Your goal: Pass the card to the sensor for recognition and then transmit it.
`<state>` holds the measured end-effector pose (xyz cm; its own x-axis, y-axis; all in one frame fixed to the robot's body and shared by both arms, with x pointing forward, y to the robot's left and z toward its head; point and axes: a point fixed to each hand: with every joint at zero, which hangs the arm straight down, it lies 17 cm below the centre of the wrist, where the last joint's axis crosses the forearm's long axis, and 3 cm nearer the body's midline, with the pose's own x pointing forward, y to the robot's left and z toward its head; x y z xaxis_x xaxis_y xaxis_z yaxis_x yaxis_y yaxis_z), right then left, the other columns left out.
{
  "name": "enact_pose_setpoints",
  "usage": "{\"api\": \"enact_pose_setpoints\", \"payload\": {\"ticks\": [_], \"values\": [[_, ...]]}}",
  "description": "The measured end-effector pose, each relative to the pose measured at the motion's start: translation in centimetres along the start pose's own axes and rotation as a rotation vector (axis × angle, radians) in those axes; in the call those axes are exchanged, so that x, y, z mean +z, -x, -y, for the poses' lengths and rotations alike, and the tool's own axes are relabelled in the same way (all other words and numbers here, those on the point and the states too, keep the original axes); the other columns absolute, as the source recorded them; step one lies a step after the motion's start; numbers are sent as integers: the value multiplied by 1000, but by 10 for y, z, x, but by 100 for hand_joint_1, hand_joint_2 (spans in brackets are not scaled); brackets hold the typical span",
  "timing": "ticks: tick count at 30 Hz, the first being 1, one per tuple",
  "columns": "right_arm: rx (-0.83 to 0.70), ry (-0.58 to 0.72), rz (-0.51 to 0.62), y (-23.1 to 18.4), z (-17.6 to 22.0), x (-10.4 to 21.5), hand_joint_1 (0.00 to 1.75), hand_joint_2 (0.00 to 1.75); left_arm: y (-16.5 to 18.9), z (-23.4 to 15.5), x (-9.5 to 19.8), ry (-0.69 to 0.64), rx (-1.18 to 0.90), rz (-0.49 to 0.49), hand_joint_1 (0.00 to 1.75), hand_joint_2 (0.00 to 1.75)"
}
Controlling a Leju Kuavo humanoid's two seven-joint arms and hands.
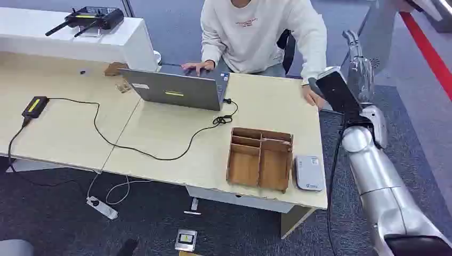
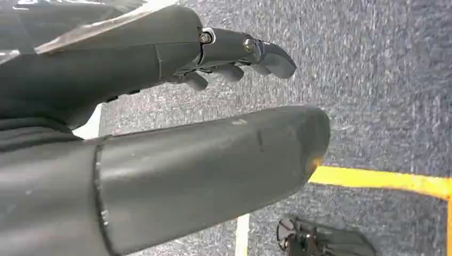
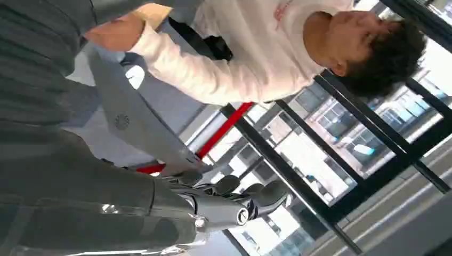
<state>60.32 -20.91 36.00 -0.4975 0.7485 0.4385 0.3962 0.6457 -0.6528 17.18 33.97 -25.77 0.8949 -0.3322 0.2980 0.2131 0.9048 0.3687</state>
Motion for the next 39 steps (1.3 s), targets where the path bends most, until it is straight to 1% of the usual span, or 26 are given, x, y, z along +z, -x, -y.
{"api": "enact_pose_setpoints", "payload": {"ticks": [9,17,24,30,32,39], "values": [[4,-12,-11,4,-2,5,0,175,-7,-7,-1,-1,-9,27,0,0],[46,-12,-5,7,-1,10,0,175,-11,-10,-2,8,-30,58,0,0],[53,-10,-14,11,1,17,0,175,-17,-16,-3,0,-61,88,0,0],[107,-11,35,2,0,16,0,175,-19,-34,-6,-14,-64,145,0,0],[110,-8,40,1,0,16,0,175,-16,-42,-7,-26,-67,143,0,0],[108,-2,47,-3,0,14,0,175,-10,-48,-8,-39,-73,130,0,0]]}}
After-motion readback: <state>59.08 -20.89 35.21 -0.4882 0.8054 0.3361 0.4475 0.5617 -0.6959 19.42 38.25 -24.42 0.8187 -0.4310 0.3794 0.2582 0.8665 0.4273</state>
